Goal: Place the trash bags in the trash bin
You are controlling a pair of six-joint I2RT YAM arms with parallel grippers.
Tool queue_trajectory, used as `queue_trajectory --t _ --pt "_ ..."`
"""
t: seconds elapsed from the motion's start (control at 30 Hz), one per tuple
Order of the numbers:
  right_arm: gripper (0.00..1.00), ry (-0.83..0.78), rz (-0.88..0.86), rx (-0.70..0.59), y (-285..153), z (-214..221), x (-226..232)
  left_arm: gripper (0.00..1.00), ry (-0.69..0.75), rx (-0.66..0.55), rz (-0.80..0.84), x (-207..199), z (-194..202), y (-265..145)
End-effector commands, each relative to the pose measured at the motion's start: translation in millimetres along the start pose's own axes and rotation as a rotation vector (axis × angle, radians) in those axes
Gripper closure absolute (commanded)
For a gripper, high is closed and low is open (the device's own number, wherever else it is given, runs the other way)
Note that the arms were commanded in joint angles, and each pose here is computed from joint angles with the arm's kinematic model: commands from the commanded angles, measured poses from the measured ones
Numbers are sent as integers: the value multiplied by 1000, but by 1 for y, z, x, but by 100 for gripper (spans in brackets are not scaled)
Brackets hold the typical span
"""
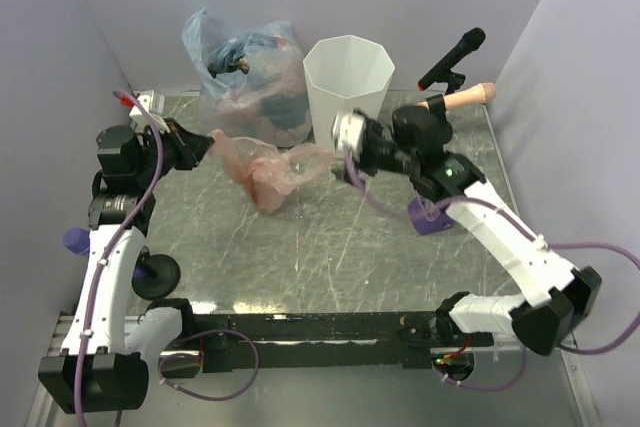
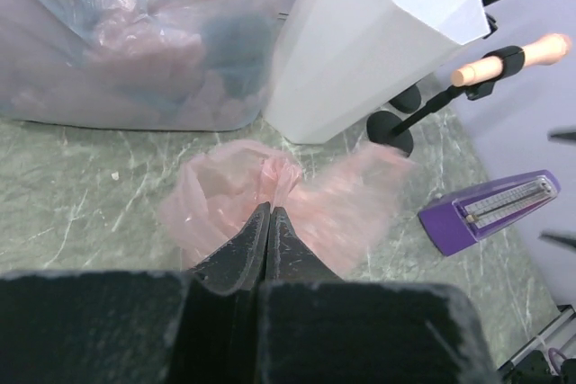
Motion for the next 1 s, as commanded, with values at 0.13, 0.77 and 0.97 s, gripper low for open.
queue_trajectory --t 0.13,0.77,0.97 --pt "20 1080 -60 88 31 -18 9 99 -71 -31 29 -10 7 -15" --pt "20 1260 -139 29 144 -22 -25 99 -65 288 367 -31 89 -62" --pt "22 1229 -150 61 184 -23 -18 99 -81 315 386 -30 95 -62"
Point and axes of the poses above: each gripper's point midway between its finger pads, its own y axis out along the fingers, its own x axis along the line the jaws close on, z = x × y, the point moved 9 cm from there along -y, back along the fingers
